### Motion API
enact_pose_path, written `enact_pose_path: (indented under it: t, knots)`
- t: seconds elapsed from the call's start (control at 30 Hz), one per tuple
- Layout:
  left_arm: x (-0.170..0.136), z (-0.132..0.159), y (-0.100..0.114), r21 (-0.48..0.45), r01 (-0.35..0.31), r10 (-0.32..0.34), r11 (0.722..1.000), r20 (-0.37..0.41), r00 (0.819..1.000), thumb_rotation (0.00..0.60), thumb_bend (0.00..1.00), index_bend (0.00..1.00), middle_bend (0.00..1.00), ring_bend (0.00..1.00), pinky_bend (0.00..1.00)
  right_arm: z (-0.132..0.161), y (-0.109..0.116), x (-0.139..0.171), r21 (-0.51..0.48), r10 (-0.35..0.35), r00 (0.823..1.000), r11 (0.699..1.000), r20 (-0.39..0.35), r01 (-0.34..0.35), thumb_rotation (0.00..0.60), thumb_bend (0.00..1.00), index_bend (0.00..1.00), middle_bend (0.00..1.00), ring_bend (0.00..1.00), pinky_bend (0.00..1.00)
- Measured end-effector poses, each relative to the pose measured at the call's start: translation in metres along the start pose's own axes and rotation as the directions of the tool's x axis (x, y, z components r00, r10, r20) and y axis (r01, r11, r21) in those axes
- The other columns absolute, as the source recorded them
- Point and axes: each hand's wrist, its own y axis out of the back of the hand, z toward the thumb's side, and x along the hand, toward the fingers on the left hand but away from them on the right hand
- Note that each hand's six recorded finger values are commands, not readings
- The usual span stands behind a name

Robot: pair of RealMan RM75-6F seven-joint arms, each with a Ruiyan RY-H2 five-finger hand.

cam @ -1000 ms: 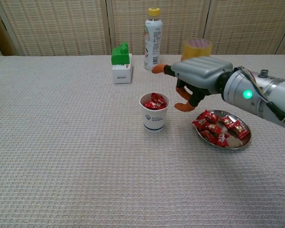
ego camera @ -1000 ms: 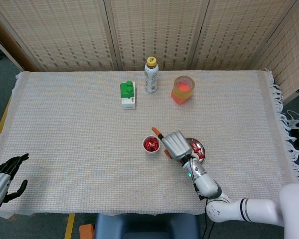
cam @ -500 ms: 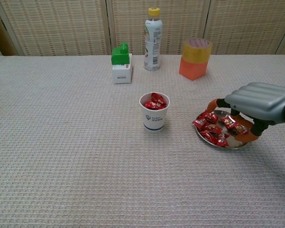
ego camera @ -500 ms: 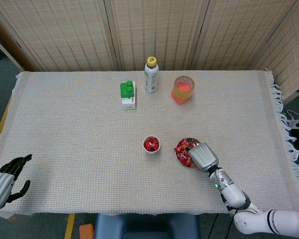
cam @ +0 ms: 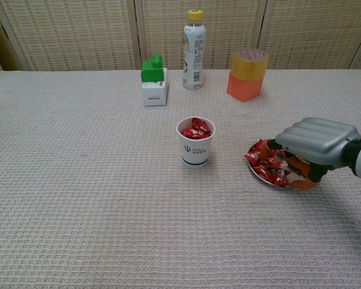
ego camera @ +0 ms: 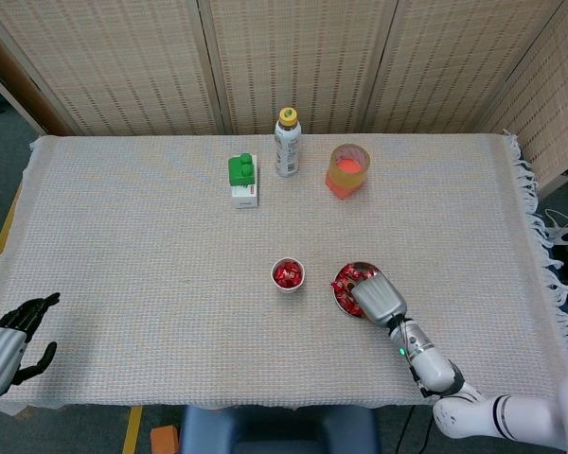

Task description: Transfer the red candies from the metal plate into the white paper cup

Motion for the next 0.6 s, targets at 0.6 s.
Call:
enact_pose_path:
  t: [0.6]
  knots:
    - [-0.0009, 0.0001, 0.0015, -0.005, -0.006, 0.006, 1.000, 0.006, 1.000, 0.600, 0.47, 0.00, 0.15, 0.12, 0.26, 0.0052, -0.0043, -0.0081, 0.014, 0.001, 1.000, 1.000, 0.008, -0.001, 0.600, 0.19, 0.49, 0.80, 0.83, 1.00]
